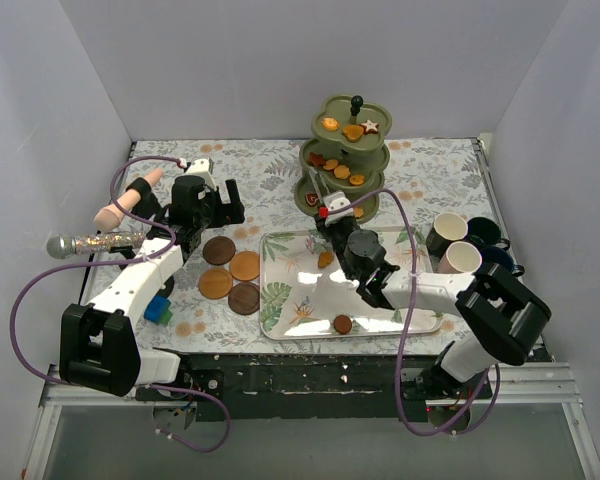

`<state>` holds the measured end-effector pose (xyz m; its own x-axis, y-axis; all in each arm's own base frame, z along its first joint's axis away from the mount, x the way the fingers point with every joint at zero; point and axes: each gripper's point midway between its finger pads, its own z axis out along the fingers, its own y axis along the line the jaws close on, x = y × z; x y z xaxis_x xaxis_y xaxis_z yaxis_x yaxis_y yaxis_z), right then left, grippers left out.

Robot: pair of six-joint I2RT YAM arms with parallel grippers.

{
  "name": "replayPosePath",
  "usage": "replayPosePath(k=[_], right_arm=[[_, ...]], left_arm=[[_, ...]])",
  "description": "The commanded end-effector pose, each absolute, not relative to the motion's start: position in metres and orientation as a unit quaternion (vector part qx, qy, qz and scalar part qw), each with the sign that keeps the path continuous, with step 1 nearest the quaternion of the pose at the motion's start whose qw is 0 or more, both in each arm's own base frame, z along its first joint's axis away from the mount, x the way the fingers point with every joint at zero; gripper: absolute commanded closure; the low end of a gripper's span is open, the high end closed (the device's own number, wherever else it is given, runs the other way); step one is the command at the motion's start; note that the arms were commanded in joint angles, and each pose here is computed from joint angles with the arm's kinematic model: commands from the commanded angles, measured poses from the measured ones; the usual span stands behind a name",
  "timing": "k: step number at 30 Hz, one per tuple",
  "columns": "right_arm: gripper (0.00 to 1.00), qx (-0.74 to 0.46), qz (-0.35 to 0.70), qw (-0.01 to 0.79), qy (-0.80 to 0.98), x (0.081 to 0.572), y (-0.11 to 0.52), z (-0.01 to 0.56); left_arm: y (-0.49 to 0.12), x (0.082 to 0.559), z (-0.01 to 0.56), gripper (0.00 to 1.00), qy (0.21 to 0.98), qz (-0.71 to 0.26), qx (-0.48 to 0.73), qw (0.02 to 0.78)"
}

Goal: Serve the afternoon tea
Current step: Pick up the desert from the tray, then place the desert on the desert table.

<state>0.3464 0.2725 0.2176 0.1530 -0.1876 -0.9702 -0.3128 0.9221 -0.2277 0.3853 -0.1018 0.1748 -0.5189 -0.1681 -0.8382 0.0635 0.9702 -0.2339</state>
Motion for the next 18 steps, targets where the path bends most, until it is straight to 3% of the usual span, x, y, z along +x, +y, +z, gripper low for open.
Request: replayPosePath(k=[1,18], right_arm=[[0.58,-0.187,0.055,0.791,0.579,0.360,0.289,0.271],[0.59,-0.266,0.037,0.796,0.543,0.409,0.328,0.260]], left_arm=[[-0.101,0.388,0.181,0.02,0.858,-0.117,-0.030,0.500],[-0.099,0.389,0.175,0.02,0.862,-0.109,-0.029,0.493]])
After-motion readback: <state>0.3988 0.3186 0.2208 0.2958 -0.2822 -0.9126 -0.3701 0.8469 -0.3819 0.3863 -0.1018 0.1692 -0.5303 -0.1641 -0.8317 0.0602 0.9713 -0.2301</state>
